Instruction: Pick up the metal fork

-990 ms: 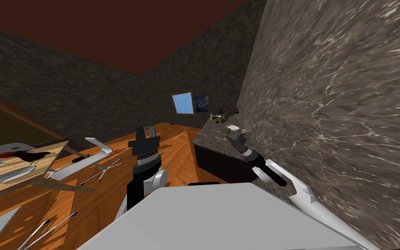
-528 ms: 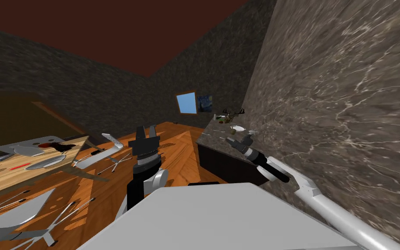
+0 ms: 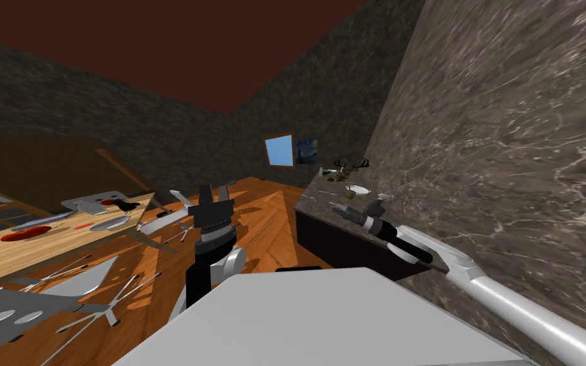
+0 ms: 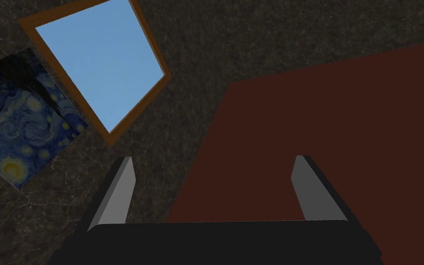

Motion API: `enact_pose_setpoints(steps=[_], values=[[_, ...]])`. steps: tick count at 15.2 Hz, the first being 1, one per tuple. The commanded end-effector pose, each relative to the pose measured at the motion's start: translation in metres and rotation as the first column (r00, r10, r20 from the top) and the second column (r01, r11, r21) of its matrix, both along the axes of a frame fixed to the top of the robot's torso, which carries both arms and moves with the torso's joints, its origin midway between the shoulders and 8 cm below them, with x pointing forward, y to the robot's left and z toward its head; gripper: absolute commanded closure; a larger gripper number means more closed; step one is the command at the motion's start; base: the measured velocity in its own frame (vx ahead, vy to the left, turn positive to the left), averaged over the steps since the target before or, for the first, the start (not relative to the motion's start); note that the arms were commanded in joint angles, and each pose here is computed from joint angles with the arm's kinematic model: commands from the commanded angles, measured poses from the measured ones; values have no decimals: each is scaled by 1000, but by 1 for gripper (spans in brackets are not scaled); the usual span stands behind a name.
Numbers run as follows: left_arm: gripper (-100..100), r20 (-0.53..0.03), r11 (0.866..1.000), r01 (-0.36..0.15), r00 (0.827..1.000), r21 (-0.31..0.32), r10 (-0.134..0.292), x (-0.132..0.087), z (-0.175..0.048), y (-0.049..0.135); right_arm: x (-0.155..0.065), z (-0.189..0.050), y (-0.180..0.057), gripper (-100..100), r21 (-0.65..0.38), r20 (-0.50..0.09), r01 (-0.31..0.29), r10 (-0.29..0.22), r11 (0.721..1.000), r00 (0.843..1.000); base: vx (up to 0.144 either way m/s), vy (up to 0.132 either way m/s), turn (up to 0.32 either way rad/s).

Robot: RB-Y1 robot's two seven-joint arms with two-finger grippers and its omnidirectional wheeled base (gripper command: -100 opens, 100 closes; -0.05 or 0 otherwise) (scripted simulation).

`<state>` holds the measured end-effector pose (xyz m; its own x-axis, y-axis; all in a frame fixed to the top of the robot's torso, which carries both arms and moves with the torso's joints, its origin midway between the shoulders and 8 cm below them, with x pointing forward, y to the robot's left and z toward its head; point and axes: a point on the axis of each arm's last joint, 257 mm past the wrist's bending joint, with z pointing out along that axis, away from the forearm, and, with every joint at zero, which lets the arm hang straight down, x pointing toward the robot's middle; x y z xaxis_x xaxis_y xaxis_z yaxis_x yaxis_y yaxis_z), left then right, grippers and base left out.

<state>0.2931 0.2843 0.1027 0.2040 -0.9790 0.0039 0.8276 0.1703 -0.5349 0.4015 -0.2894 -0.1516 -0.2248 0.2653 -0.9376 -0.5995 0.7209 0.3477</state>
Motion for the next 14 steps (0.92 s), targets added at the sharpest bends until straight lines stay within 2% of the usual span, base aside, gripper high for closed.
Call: enact_pose_setpoints(steps=[1, 2, 3, 5, 6, 7, 8, 10, 11, 12, 13, 14], values=[[0, 0, 1000, 0, 1000, 0, 0, 0, 0, 0, 3, -18, -16, -100, -90, -28, 1, -4, 996, 1000, 19, 70, 119], [0, 0, 1000, 0, 1000, 0, 0, 0, 0, 0, 3, -18, -19, -100, -107, -30, -2, -1, 994, 1000, 25, 82, 139], [0, 0, 1000, 0, 1000, 0, 0, 0, 0, 0, 2, -33, -31, -100, -167, -51, -1, -7, 986, 999, 40, 101, 178], [0, 0, 1000, 0, 1000, 0, 0, 0, 0, 0, 3, -33, -37, -100, -194, -57, -4, -7, 981, 998, 37, 75, 105], [0, 0, 1000, 0, 1000, 0, 0, 0, 0, 0, 1, -49, -56, -100, -265, -82, -3, -20, 964, 996, 39, 60, 107], [0, 0, 1000, 0, 1000, 0, 0, 0, 0, 0, 1, -48, -58, -100, -280, -84, -7, -17, 960, 996, 42, 62, 130], [0, 0, 1000, 0, 1000, 0, 0, 0, 0, 0, -2, -62, -75, -100, -346, -107, -13, -26, 938, 994, 58, 72, 171], [0, 0, 1000, 0, 1000, 0, 0, 0, 0, 0, -1, -62, -80, -100, -361, -111, -12, -30, 932, 993, 52, 61, 94], [0, 0, 1000, 0, 1000, 0, 0, 0, 0, 0, -5, -76, -103, -100, -433, -137, -16, -48, 901, 989, 48, 53, 131], [0, 0, 1000, 0, 1000, 0, 0, 0, 0, 0, -5, -75, -104, -100, -439, -138, -18, -47, 898, 989, 54, 56, 124], [0, 0, 1000, 0, 1000, 0, 0, 0, 0, 0, -10, -87, -123, -100, -500, -161, -30, -59, 866, 985, 69, 75, 134], [0, 0, 1000, 0, 1000, 0, 0, 0, 0, 0, -10, -87, -129, -100, -512, -164, -27, -67, 859, 984, 69, 72, 109]])
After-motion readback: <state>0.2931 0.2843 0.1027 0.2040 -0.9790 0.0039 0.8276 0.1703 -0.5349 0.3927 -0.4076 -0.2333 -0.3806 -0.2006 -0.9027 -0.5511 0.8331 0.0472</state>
